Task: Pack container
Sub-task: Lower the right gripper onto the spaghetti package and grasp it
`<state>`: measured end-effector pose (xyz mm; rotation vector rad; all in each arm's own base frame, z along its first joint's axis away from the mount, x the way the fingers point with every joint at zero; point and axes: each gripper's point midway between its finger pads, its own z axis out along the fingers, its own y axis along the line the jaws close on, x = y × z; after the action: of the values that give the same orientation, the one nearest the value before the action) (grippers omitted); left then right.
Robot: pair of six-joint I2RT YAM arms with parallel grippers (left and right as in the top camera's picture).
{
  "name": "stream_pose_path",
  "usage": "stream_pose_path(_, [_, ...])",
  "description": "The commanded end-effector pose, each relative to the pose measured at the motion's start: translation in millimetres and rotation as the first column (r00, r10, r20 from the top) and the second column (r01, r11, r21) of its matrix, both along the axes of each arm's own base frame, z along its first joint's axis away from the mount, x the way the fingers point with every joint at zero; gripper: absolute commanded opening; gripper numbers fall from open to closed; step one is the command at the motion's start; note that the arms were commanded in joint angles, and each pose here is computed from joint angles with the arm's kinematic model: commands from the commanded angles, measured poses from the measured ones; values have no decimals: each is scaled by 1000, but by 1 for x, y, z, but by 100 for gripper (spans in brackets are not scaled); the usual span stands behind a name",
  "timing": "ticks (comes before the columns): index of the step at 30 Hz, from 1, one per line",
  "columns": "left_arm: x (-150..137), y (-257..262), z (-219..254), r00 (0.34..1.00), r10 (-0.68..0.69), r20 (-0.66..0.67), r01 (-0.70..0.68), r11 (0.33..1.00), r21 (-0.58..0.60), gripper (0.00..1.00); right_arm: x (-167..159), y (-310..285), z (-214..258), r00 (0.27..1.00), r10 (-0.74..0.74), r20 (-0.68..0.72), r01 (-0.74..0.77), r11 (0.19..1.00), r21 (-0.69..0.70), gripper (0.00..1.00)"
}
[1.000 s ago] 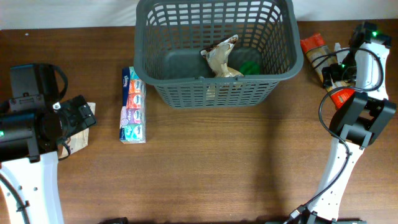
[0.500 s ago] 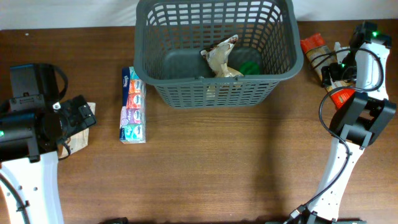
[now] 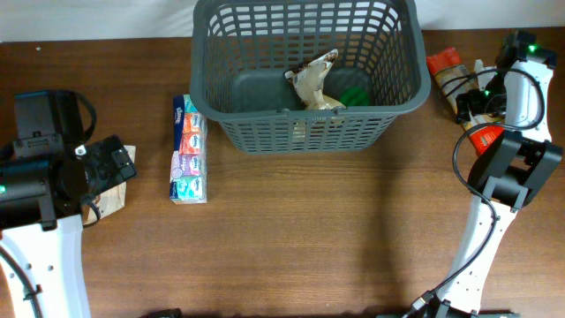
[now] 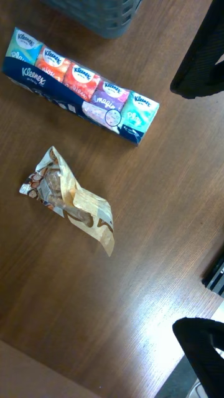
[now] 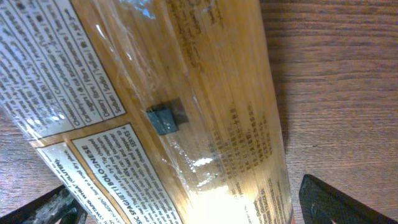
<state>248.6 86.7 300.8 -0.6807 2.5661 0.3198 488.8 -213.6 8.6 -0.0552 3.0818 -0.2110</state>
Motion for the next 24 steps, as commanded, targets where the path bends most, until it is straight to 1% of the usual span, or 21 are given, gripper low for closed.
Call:
stream_pose_path(1, [1,1,2,1000,5,7,-5,1000,-5,100,-7,11,-32,998,3,-58,0,999,41,97])
stream_pose_path(3, [1,1,2,1000,5,7,-5,1000,-5,100,-7,11,-32,998,3,-58,0,999,41,95])
stream_pose_path(5, [1,1,2,1000,4,7,-4,1000,-5,100,-7,11,-32,998,3,-58,0,999,41,75])
stream_pose_path(7, [1,1,2,1000,5,7,-5,1000,-5,100,-7,11,-32,998,3,-60,0,999,42,61])
stream_pose_path(12, [1,1,2,1000,5,6,-5,1000,-5,100,-8,11,-32,998,3,-62,0,999,42,38])
stream_pose_path(17, [1,1,2,1000,5,7,-5,1000,-5,99,-9,11,-32,998,-18,-66,20,999,44,6])
stream_pose_path(18, [1,1,2,1000,5,7,-5,1000,-5,100,-9,12,-32,998,-24,-65,27,999,45,4])
stream_pose_path(24, [1,1,2,1000,5,7,-5,1000,-5,100,-9,12,-31,993,-107,-56,109,993,44,4])
